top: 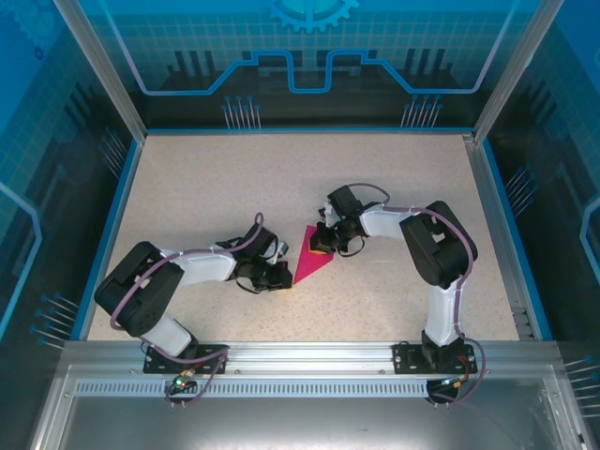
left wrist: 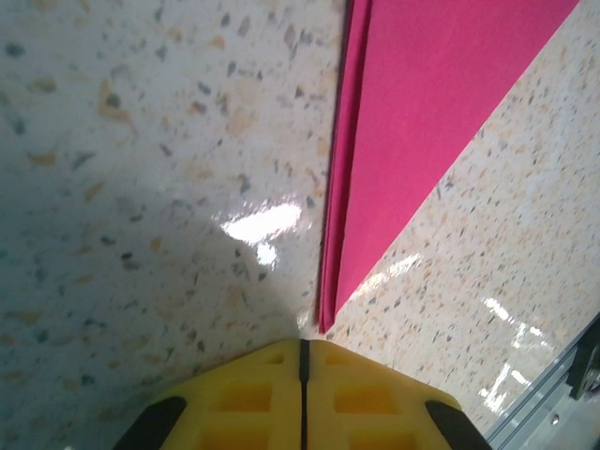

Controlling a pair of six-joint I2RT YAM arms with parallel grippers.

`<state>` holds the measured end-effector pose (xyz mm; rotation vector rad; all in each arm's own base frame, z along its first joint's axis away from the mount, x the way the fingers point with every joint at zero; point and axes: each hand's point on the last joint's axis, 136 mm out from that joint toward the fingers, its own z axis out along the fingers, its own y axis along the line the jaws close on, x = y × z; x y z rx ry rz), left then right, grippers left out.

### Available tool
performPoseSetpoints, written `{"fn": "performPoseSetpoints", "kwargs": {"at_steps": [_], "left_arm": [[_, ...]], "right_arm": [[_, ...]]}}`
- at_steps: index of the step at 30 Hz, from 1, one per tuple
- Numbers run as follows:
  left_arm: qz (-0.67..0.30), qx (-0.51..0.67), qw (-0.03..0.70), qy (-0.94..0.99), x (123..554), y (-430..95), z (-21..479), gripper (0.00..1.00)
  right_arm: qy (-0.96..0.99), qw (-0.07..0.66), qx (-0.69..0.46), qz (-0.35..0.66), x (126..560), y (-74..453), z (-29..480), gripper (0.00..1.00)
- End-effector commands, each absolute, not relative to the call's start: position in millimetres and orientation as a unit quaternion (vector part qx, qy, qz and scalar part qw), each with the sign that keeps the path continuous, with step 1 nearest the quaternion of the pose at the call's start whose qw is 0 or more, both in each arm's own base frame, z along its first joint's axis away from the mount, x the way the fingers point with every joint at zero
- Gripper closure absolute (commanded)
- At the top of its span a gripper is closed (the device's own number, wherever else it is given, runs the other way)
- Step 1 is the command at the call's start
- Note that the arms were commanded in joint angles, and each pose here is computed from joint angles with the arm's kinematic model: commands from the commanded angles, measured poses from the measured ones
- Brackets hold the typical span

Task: Fold a paper plane with a square sheet of paper (pick it up from the middle)
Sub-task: Fourth fold the wing at the center of the table, then turn over the paper at the center of the table.

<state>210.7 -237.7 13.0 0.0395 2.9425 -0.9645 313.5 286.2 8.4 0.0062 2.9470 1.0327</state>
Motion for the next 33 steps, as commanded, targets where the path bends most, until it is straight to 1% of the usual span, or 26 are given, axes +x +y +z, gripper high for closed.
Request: {"fn": "performPoseSetpoints", "kwargs": {"at_steps": [1,3,5,6,9,16,20,22,26,30,33], "left_arm": [[-0.294,0.012,0.025,0.955,212,-235,27,0.91],[-0.302,-0.004,0.058,0.952,230,-238,41,0.9],[-0.303,-0.021,0.089,0.949,247,-239,52,0.86],[-0.299,-0.029,0.103,0.948,254,-238,57,0.84],[-0.285,-0.056,0.134,0.948,272,-232,63,0.79],[-0.26,-0.101,0.172,0.945,294,-219,65,0.62],[-0.251,-0.126,0.176,0.944,301,-211,60,0.48],[-0.248,-0.142,0.178,0.942,305,-206,59,0.42],[-0.243,-0.159,0.186,0.939,310,-199,59,0.32],[-0.239,-0.166,0.196,0.937,315,-192,63,0.23],[-0.235,-0.171,0.195,0.937,315,-188,63,0.2]], "right_arm": [[0.97,-0.015,0.036,0.24,297,254,-27,0.95],[0.961,0.007,0.024,0.276,306,266,-5,0.92],[0.947,0.033,0.009,0.321,314,280,21,0.86],[0.941,0.047,0.007,0.334,319,284,33,0.82],[0.937,0.069,0.013,0.342,324,283,53,0.72],[0.95,0.106,0.099,0.276,320,235,54,0.65],[0.949,0.104,0.128,0.269,316,227,47,0.58],[0.948,0.094,0.133,0.272,317,230,43,0.57],[0.945,0.082,0.128,0.289,322,243,39,0.57],[0.948,0.076,0.123,0.284,328,249,33,0.59],[0.949,0.07,0.119,0.282,331,254,27,0.6]]}}
